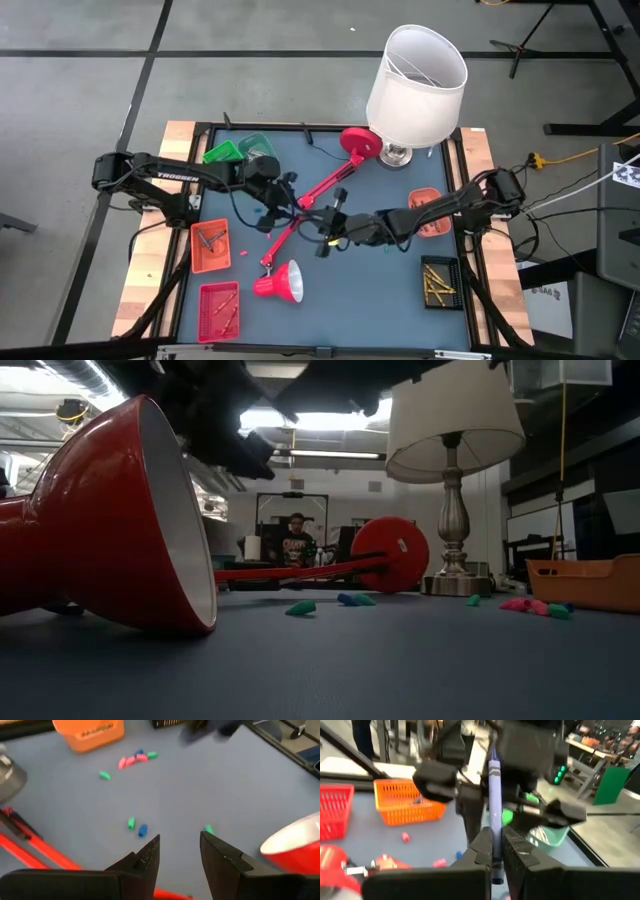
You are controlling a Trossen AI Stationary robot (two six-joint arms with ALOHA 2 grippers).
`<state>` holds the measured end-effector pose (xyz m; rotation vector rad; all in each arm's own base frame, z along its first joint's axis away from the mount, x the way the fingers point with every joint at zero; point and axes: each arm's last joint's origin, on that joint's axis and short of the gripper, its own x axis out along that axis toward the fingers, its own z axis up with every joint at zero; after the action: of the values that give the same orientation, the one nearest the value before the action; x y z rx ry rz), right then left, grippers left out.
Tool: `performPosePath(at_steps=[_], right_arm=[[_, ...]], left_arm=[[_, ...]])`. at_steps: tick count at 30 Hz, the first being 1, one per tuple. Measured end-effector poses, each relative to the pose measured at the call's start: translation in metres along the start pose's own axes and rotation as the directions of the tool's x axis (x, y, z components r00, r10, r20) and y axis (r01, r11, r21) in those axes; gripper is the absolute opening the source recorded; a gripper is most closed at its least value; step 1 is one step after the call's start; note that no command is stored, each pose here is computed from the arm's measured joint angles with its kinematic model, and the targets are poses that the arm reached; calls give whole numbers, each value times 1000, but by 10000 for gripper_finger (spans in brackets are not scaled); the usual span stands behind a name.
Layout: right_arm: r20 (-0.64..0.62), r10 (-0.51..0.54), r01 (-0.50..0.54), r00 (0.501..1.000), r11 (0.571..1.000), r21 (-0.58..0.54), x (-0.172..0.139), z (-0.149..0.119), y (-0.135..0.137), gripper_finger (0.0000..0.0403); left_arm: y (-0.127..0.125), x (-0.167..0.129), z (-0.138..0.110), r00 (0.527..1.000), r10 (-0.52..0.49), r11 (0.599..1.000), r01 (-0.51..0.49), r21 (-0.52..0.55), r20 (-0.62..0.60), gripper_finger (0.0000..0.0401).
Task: Sort crayons
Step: Put the dark blue crayon into the left orange bin
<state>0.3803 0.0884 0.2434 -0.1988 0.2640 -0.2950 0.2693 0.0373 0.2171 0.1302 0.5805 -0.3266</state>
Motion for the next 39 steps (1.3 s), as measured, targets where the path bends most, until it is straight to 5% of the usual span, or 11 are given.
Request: performPosePath(at_steps=[10, 27, 39], right_arm=[[-95, 4, -9, 996, 998, -59, -4, -7, -2, 21], [-215, 4, -27, 977, 994, -105, -6, -20, -2, 21], [-216, -2, -21, 976, 994, -104, -6, -20, -3, 21]], left_arm=[[-7, 3, 19, 989, 5, 997, -17, 78, 151, 124], [-7, 4, 19, 989, 46, 998, -52, 41, 141, 122], [-5, 4, 19, 987, 91, 995, -97, 34, 129, 29]])
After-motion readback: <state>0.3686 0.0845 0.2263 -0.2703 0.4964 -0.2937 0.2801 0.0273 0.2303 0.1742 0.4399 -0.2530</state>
